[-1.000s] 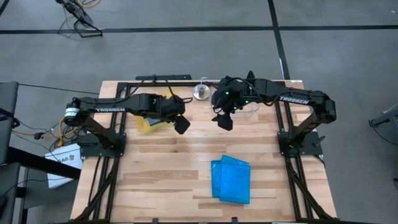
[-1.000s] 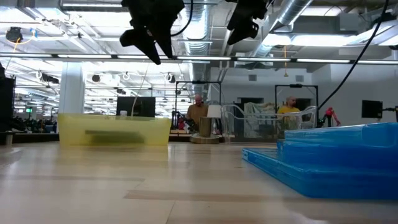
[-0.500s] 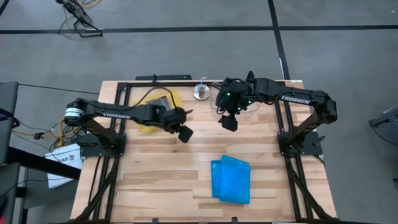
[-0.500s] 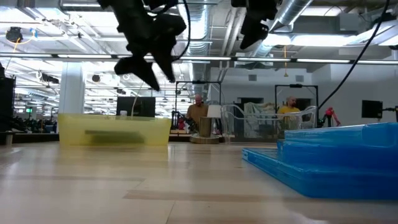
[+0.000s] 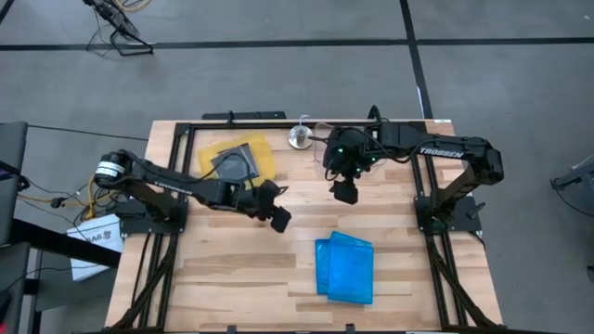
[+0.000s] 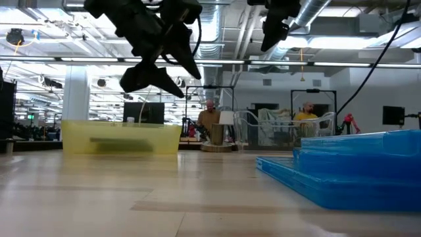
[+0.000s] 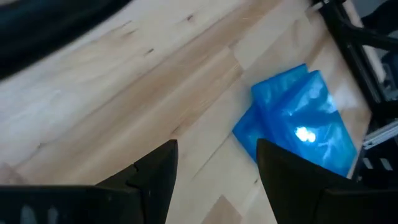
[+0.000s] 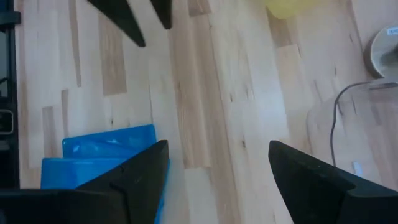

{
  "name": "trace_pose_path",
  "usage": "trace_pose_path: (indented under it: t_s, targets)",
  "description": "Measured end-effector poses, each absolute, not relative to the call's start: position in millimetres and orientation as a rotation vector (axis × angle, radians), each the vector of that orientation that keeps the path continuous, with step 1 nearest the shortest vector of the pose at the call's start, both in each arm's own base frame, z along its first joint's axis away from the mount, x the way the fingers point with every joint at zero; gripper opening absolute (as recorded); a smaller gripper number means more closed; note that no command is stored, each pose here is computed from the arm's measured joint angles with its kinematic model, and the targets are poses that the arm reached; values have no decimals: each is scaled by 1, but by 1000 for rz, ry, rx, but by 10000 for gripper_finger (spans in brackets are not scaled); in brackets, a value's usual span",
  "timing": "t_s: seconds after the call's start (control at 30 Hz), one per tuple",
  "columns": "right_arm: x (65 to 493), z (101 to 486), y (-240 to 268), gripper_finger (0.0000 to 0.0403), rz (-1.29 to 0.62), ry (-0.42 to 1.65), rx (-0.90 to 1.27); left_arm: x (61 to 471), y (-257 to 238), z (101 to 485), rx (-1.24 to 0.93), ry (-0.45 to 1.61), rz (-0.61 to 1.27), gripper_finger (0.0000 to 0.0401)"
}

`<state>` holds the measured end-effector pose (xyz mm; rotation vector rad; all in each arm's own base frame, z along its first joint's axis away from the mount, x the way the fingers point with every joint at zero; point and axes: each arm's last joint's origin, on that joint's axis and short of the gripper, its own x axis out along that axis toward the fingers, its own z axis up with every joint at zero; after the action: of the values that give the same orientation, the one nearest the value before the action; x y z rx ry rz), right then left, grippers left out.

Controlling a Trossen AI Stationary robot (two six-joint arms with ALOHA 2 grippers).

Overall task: Pick & place jewel cases by type
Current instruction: Put the top blue CD case into the transparent bin

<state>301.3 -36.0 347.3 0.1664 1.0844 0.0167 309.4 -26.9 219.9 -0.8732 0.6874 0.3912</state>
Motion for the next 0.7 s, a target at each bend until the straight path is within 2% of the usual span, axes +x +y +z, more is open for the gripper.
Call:
trace_pose_path:
  t_s: [0.27,0.43,0.5,0.7]
  targets:
    - [302,347,-26,270,-17,1098,230,309,-42,209,-910,555,302,210]
    - [301,338,-18,270,-235,1124,283,301,-42,191,-958,573,208,210]
    - [299,327,-13,270,-341,1147,372,297,-43,184,-1005,616,173,210]
    - [289,294,16,270,-484,1260,595,290,-47,174,-1059,699,105,210]
